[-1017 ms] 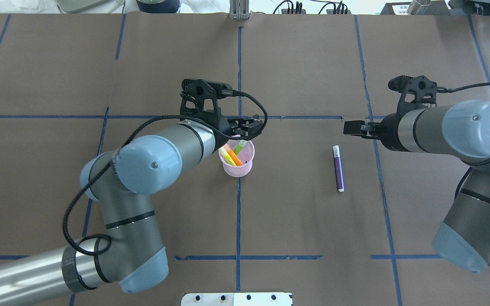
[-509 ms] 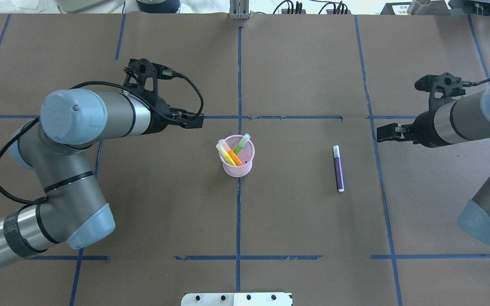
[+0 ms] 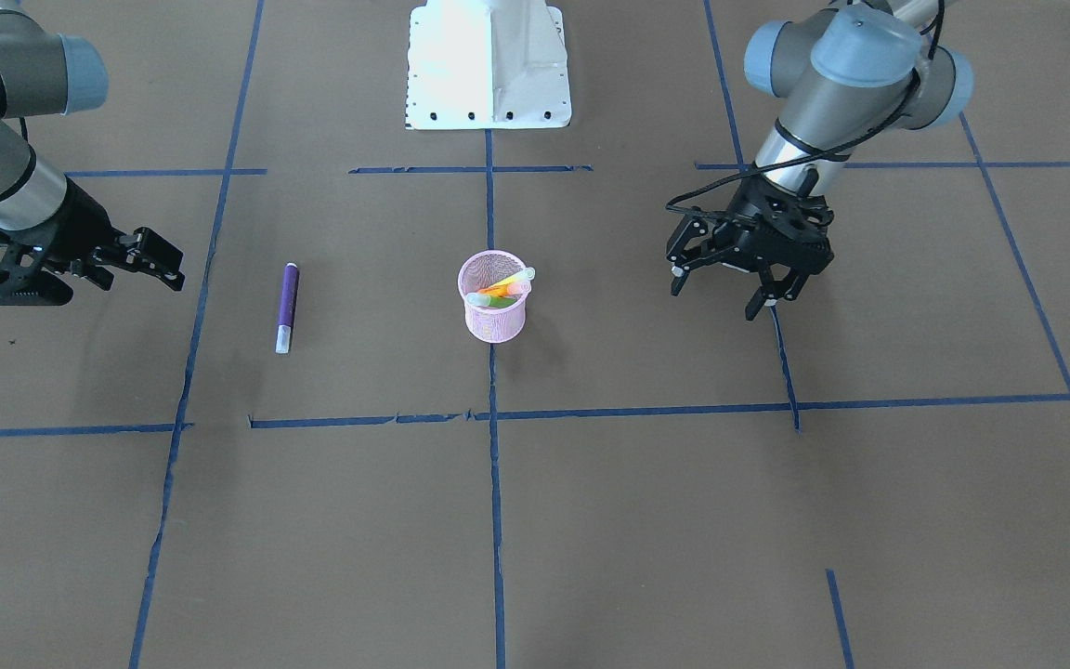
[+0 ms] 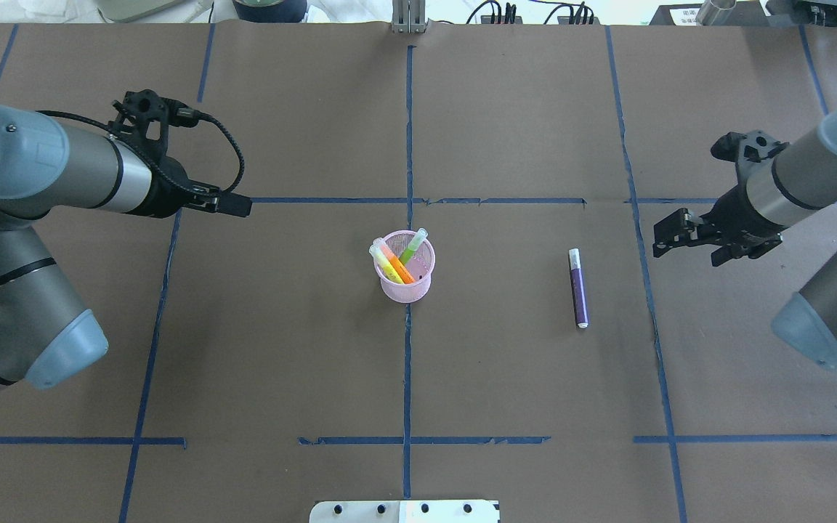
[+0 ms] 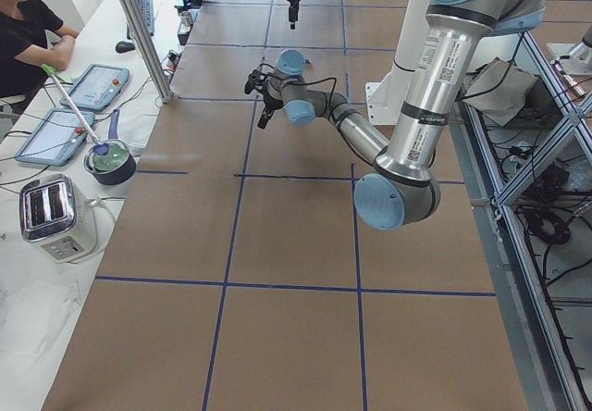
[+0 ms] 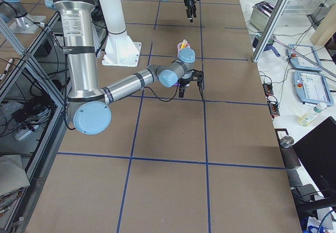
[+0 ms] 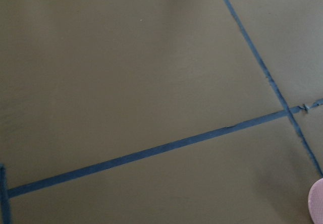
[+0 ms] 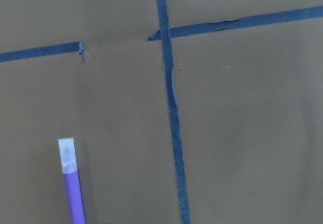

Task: Collect pens into pen holder
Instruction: 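Withdraw the left gripper from the cup while the right gripper moves toward the purple marker, then lower the right gripper onto the purple marker and grasp it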

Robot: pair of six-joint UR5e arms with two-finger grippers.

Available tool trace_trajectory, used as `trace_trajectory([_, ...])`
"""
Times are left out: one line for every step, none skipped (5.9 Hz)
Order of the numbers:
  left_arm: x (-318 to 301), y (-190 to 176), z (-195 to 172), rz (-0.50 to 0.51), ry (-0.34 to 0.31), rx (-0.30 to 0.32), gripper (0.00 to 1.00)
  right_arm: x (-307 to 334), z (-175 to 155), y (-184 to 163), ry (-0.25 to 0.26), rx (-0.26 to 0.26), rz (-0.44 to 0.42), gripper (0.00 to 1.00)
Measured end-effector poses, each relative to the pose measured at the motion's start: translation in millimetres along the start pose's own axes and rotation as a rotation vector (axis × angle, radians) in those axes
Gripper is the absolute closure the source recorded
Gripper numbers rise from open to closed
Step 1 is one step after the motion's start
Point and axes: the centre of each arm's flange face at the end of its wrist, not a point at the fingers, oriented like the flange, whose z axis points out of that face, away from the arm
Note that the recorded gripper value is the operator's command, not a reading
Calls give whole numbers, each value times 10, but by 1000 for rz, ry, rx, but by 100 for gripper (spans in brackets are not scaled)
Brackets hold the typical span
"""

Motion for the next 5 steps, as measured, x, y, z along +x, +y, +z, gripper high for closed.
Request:
trace_trajectory([-157,96,-63,2,-9,-17,0,-435,132,-49,37,-64,12,0])
trace_trajectory([-335,181,-94,7,-18,-45,0,-816,275,-5,75,-103,5,0])
trace_trajectory([-594,206,-152,21,-37,-82,0,-1067,411,98,103,-107,-26,0])
trace_trajectory([-875,191,-236,45,-63,-126,0,-1233,497,169,122,-93,-58,0])
trace_trajectory([-1091,229,-281,73,-85,-160,0,-1303,582,142,136,-91,-75,1])
